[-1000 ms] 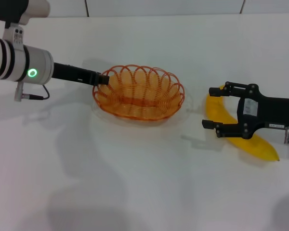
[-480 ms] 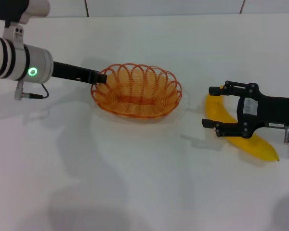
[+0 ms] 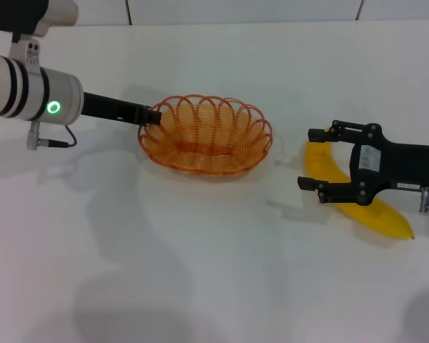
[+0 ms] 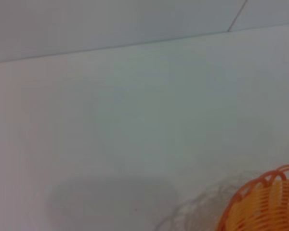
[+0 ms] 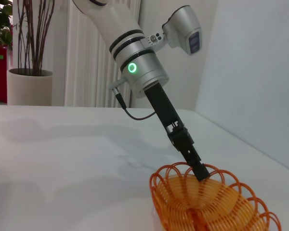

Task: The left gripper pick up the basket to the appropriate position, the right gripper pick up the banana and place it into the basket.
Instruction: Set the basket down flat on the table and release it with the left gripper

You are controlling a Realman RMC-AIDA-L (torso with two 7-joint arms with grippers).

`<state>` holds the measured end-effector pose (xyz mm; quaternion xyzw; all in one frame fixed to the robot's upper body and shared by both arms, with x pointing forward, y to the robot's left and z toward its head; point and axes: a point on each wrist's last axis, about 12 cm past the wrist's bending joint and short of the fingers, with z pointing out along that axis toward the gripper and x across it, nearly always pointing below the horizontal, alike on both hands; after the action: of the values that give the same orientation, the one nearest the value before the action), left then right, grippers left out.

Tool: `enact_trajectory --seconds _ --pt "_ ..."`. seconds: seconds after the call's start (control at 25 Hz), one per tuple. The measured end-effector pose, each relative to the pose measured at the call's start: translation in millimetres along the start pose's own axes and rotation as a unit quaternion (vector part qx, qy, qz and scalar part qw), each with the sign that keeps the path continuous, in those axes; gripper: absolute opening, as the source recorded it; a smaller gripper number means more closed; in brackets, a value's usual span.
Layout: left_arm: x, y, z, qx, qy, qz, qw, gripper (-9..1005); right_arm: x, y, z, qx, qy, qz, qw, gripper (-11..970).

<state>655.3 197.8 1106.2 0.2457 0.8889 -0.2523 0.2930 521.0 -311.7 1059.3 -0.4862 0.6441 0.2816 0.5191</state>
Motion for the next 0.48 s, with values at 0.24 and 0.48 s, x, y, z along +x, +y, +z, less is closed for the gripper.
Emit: enact_trajectory --seconds 0.24,0.48 --pt "-0.3 0.8 0.0 -0.003 -0.002 -0.001 1.000 66 0.0 0.1 0.2 0.000 0.000 0.000 1.000 802" --pt "1.5 0.7 1.4 -0.004 0.001 -0.003 1.000 71 -0.5 -0.3 0.6 0.000 -0.001 0.000 1.000 802"
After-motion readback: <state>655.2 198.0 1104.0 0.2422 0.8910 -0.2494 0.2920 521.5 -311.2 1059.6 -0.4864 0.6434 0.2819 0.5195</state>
